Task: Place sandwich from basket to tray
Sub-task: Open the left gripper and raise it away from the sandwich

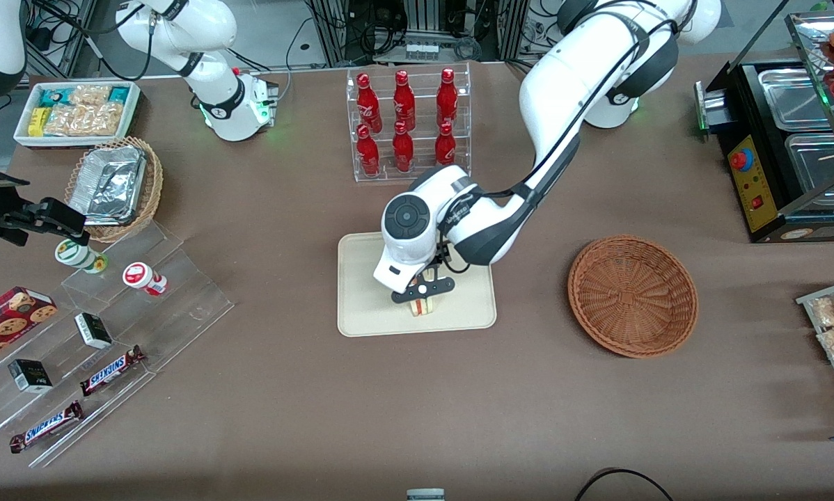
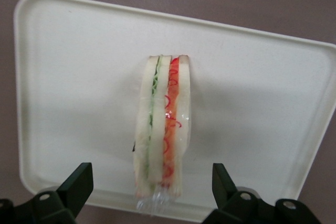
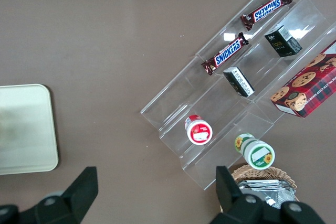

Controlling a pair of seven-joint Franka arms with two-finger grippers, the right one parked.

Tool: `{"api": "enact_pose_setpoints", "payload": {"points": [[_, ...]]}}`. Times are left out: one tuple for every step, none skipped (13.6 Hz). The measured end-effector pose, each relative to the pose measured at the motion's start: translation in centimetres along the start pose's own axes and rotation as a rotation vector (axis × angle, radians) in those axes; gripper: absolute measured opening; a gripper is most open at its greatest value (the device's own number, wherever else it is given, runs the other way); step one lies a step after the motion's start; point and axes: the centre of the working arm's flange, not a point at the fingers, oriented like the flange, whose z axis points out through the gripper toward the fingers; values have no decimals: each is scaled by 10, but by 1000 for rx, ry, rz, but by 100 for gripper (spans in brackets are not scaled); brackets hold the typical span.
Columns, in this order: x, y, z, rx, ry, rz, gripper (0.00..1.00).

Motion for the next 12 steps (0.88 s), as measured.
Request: {"api": "enact_pose_setpoints", "payload": {"points": [[0, -5, -16, 11, 4, 2, 100], [2, -11, -32, 20, 9, 5, 100], [8, -20, -47, 25, 12, 15, 100], [19, -32, -60, 28, 12, 42, 100], [30, -45, -70, 34, 6, 80, 100], [39, -58, -77, 48, -5, 112, 100], [43, -69, -82, 73, -22, 130, 100], [46, -79, -87, 106, -39, 127, 100], [53, -93, -93, 130, -50, 108, 100], [65, -110, -103, 139, -57, 104, 100], [78, -130, -112, 140, -63, 120, 100], [90, -154, -122, 132, -70, 140, 100]]}}
